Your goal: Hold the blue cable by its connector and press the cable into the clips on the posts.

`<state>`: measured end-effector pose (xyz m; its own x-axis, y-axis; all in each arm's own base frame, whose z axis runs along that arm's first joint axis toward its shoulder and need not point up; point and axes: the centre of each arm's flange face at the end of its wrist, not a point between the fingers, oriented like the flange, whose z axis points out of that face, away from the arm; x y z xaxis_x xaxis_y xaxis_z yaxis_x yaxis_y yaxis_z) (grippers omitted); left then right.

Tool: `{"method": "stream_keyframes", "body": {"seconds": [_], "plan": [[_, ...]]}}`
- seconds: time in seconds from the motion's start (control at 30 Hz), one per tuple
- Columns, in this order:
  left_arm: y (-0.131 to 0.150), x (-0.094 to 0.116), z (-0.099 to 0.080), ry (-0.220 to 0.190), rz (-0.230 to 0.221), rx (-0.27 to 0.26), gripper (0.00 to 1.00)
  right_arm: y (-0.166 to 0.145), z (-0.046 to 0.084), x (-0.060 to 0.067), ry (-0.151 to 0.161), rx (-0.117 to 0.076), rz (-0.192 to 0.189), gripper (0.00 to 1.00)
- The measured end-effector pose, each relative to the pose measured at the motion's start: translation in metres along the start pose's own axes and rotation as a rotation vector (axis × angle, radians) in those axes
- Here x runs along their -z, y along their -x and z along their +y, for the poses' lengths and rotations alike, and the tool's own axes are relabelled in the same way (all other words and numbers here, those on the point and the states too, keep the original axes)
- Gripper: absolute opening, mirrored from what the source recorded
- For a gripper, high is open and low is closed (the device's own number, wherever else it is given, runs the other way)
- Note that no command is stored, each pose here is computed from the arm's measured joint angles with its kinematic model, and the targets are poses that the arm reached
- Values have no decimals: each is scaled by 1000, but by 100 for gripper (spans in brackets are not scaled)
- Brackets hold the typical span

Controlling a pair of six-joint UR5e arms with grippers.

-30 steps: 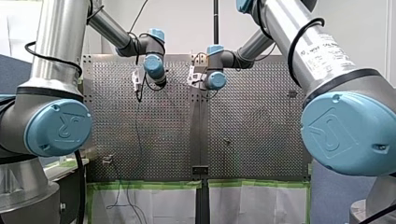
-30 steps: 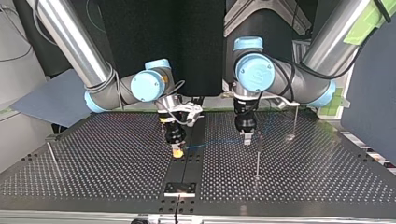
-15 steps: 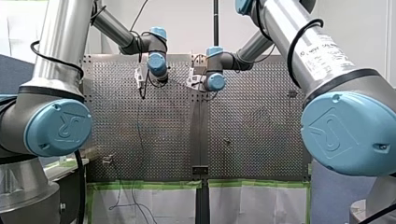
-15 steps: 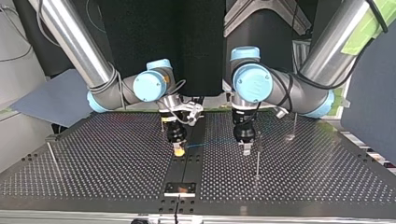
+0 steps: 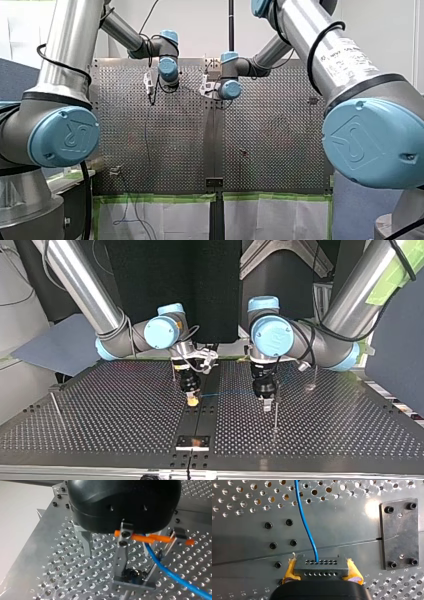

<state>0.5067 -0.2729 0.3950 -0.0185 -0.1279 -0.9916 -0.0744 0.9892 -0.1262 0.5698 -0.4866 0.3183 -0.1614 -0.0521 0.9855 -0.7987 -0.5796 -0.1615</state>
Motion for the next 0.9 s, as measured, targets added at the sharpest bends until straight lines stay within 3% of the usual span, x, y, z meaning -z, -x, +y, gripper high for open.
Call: {"method": "stream_keyframes", "body": {"seconds": [0.1, 0.17, 0.2, 0.27, 0.3, 0.37, 0.4, 0.43, 0.47, 0.5, 0.57, 0.9], "plan": [[1, 0, 0, 14, -8, -4, 100, 0, 0, 0, 0, 0, 0, 0], [1, 0, 0, 19, -13, -9, 78, 0, 0, 0, 0, 0, 0, 0], [1, 1, -1, 20, -14, -12, 78, 0, 0, 0, 0, 0, -1, 0], [1, 2, -2, 20, -16, -20, 62, 0, 0, 0, 0, 0, -1, 0], [1, 2, -3, 19, -17, -23, 62, 0, 0, 0, 0, 0, -1, 0], [1, 3, -4, 16, -19, -33, 40, 1, 0, 0, -1, 0, -2, 0], [2, 3, -5, 15, -20, -37, 40, 1, 0, 0, -1, 0, -2, 0], [2, 4, -6, 13, -22, -41, 26, 0, 0, 0, -1, 0, -2, 0], [2, 4, -7, 12, -23, -44, 18, 1, 0, 0, -1, 0, -2, 0], [2, 4, -8, 10, -23, -48, 18, 1, 0, 0, -1, 0, -2, 0], [2, 5, -9, 6, -26, -57, 0, 1, 0, 0, -1, 0, -2, 0], [3, 6, -14, 3, -42, -74, 0, 1, 0, 0, -1, 0, -3, 0]]}}
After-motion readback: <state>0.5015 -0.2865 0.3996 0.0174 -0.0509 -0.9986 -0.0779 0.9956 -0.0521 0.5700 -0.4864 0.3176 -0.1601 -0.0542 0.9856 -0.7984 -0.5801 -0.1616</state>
